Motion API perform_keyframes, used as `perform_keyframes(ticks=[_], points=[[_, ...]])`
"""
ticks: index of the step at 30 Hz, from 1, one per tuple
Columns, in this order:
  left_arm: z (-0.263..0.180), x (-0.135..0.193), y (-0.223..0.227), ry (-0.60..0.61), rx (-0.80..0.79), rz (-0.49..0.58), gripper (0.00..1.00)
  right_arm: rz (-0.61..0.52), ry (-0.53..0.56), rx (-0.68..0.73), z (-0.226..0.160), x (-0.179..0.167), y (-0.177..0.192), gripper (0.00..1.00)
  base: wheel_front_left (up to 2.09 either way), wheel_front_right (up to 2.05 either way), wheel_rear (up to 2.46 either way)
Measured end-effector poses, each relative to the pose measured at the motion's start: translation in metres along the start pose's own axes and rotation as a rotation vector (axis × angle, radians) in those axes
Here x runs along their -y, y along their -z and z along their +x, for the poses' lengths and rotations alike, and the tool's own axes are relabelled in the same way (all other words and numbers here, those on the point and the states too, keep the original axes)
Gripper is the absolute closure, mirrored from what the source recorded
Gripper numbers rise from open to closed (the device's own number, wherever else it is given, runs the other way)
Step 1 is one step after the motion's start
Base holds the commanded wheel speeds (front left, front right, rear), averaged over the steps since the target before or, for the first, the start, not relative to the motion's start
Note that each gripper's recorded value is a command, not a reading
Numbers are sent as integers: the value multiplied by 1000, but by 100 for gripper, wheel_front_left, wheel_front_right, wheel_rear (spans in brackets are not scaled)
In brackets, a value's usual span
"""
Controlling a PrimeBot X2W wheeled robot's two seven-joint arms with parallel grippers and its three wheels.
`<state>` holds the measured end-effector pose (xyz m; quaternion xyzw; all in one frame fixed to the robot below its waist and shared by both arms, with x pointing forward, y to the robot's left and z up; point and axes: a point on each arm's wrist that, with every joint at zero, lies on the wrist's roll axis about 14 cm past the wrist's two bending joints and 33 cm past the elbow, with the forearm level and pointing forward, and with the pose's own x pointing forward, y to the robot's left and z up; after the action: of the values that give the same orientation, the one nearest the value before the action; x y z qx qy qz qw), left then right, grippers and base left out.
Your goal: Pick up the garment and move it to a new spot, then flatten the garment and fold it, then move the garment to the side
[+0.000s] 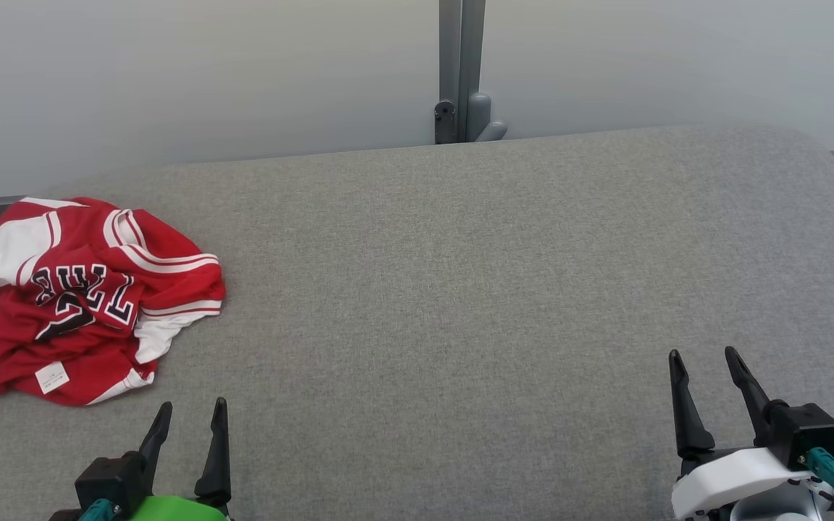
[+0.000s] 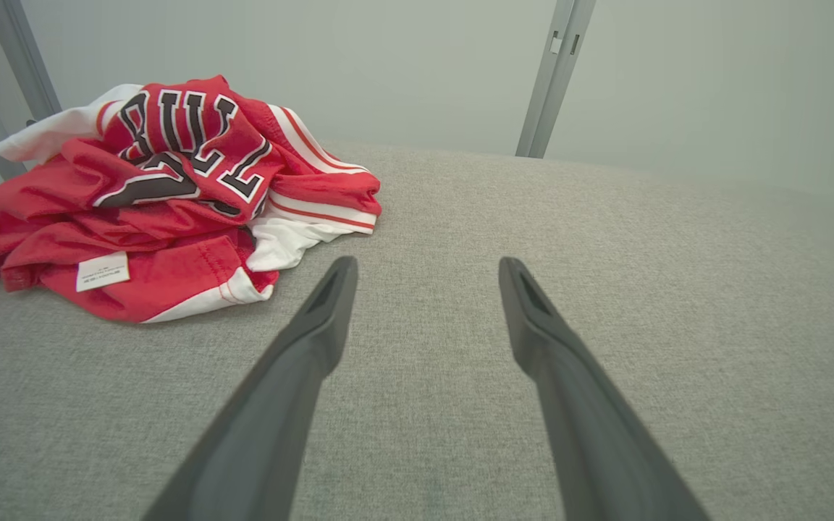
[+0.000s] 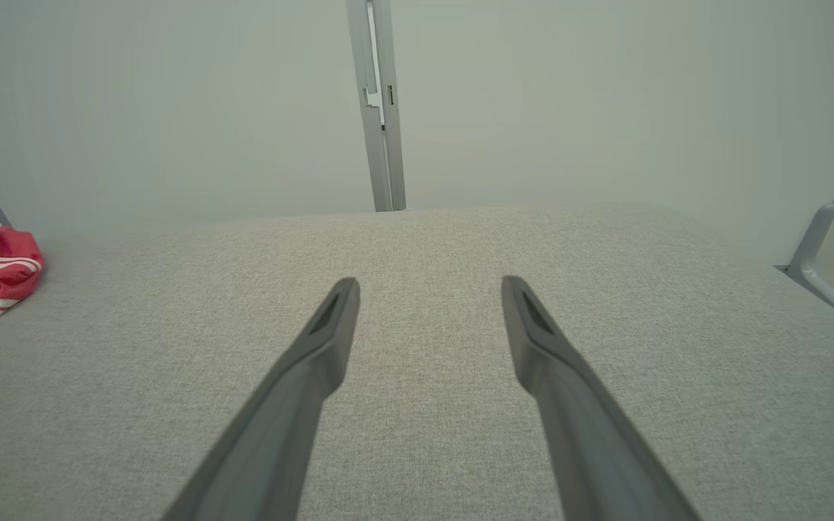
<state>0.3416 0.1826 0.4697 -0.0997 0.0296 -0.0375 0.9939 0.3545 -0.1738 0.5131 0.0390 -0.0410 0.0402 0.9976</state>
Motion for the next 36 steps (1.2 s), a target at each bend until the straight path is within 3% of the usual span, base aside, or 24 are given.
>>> perform_keyframes(ticks=[13,36], points=[[-1,1,0,15,8,71,0,-96,-19,0,-3,-1,2,0,0,0,0],[-1,-2,0,6,6,72,0,-93,-15,-6,-4,0,3,0,0,0,0]])
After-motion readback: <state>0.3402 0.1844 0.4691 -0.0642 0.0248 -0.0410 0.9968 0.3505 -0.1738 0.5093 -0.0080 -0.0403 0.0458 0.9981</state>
